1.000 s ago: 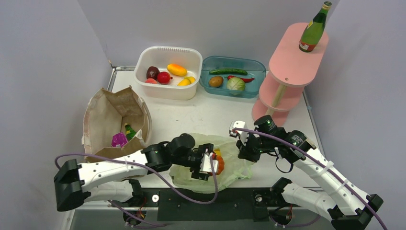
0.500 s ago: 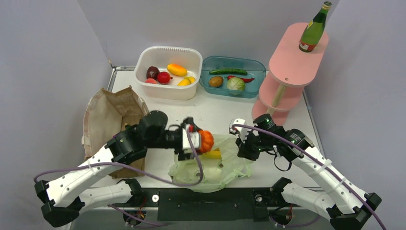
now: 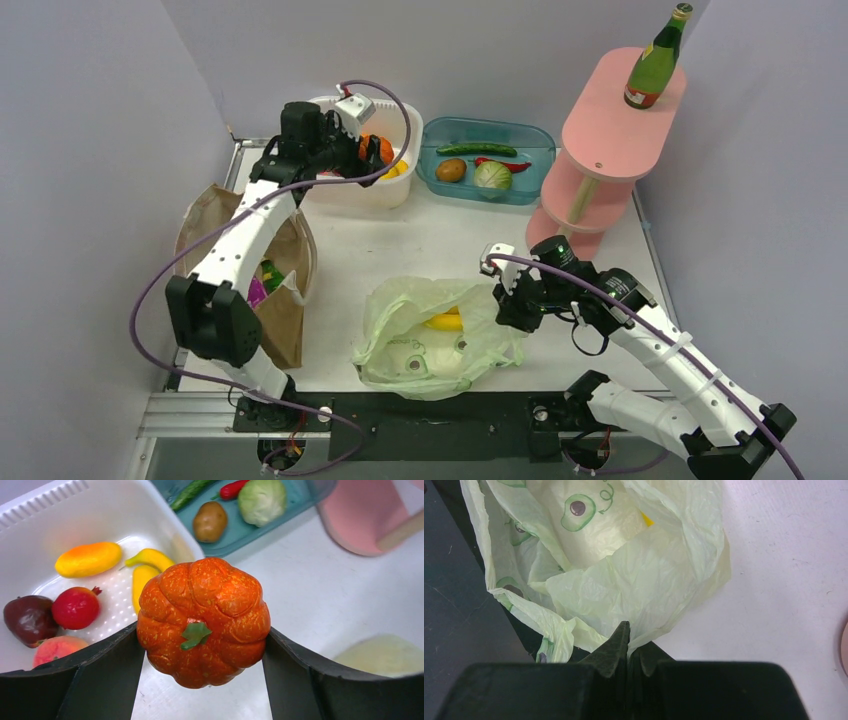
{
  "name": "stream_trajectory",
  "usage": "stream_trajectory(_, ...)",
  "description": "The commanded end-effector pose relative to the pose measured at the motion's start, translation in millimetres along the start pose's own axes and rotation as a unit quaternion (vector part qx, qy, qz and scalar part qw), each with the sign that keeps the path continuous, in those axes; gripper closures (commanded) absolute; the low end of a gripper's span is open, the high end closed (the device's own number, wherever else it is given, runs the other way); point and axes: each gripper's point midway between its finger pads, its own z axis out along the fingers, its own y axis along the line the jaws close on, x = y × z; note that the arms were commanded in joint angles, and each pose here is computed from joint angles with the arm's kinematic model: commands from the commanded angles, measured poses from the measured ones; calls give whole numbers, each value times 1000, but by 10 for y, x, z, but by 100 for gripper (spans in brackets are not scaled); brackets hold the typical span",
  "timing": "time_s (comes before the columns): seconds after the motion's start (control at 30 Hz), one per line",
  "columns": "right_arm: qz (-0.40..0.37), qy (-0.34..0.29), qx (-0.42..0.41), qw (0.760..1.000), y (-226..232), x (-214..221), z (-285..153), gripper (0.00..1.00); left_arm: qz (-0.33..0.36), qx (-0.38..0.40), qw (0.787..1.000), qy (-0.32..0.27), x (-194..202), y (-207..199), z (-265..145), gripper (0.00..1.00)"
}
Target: Untie the knot of the grocery bags and take out the mixed food
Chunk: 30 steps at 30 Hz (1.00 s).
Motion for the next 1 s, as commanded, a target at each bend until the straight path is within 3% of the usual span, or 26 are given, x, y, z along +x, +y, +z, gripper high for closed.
stream_trajectory(0.0,-6,-17,19,1000,-74,-71,-28,100,8,-61,997,-54,-375,469,271,57)
stream_trajectory(0.27,-18,-23,45,999,-139,-30,-130,100,4,-88,995,-39,-251,833,740,57)
stream_trajectory(0.43,-20,-23,61,998,-193,-17,-157,100,12,-54,997,-45,-313,674,994,56)
stream_trajectory(0.73,-14,-15,65,998,-233,0,-144,100,40,-4,998,-40,-269,266,1834,52)
stream_trajectory(0.87,-9,-11,65,998,-247,4,-132,100,48,6,998,-50,-331,154,2143,36)
stream_trajectory(0.9,-9,-12,66,998,-250,-3,-134,100,41,10,998,-42,-206,162,2270,23)
stream_trajectory(0.93,-8,-10,66,998,-256,-4,-130,100,44,12,997,-57,-326,153,2277,18)
stream_trajectory(0.97,-8,-10,66,998,-261,-11,-133,100,39,21,998,-49,-204,145,2390,8)
